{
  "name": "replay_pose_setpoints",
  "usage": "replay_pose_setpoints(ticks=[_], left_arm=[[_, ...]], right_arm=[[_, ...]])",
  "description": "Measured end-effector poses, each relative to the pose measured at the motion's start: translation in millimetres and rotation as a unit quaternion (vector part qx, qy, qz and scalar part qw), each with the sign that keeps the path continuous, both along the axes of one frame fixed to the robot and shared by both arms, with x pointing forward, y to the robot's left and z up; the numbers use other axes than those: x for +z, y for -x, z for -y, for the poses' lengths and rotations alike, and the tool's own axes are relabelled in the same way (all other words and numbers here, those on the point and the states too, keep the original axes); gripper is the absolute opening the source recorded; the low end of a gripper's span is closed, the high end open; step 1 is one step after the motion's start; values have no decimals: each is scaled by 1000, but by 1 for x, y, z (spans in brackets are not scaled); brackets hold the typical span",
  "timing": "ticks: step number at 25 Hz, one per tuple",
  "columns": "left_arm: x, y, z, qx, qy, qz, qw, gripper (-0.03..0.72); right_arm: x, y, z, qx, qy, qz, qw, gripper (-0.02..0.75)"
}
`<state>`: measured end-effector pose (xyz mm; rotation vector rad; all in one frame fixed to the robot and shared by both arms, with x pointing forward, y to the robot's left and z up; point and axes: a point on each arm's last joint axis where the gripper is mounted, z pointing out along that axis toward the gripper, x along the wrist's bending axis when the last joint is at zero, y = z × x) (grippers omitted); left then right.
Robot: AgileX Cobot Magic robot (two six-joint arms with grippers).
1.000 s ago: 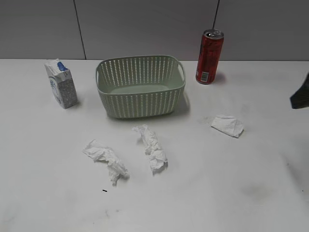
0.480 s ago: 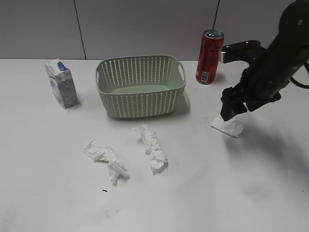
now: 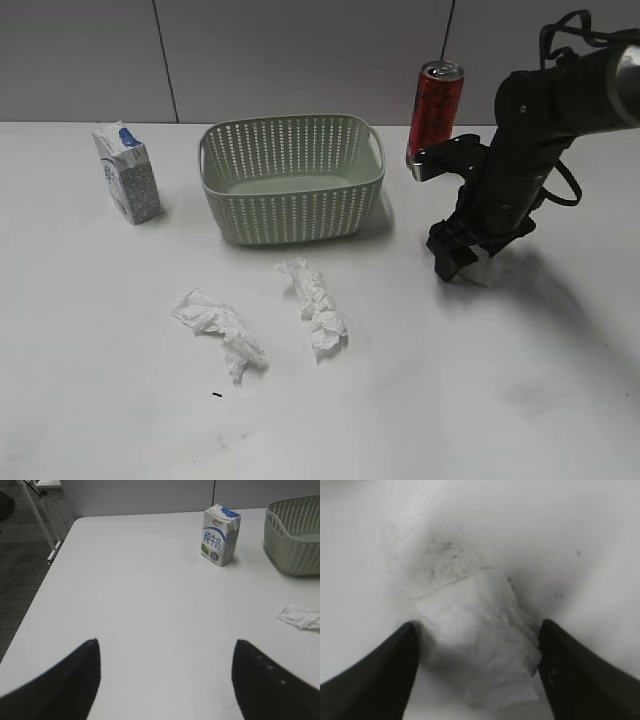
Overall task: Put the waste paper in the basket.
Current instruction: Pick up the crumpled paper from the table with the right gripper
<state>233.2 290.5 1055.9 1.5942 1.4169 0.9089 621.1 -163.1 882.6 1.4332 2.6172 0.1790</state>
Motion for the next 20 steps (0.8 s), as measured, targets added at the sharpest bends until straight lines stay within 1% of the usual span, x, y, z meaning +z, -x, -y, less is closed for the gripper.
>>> replay_pose_setpoints(ticks=[2,4,8,9,11,13,16,17,19,20], left_arm=[[0,0,0,0,0,0,1000,599],[0,0,0,0,0,0,1000,595],[0,0,0,0,0,0,1000,594],[0,0,0,0,0,0,1000,594],[0,0,0,0,0,0,1000,594],[0,0,0,0,0,0,1000,593],[0,0,0,0,0,0,1000,593],[0,0,0,0,0,0,1000,593],[0,0,0,0,0,0,1000,593],[0,0,0,0,0,0,1000,593]], right_arm=[[0,0,-1,9,7,2,1000,513],[0,1,-1,12,12,-1,1000,414],[0,4,1,11,20,-19,1000,97],[1,5,1,10,22,-23,999,45],[6,7,1,5,20,-31,999,3],[20,6,-1,-5,3,-22,1000,-6],[57,0,-10,-27,-50,15,998,-6],[71,-2,-14,-30,-74,32,996,-6],[100,-7,-26,-15,-118,64,991,-6],[111,-9,-33,4,-130,82,988,-6]])
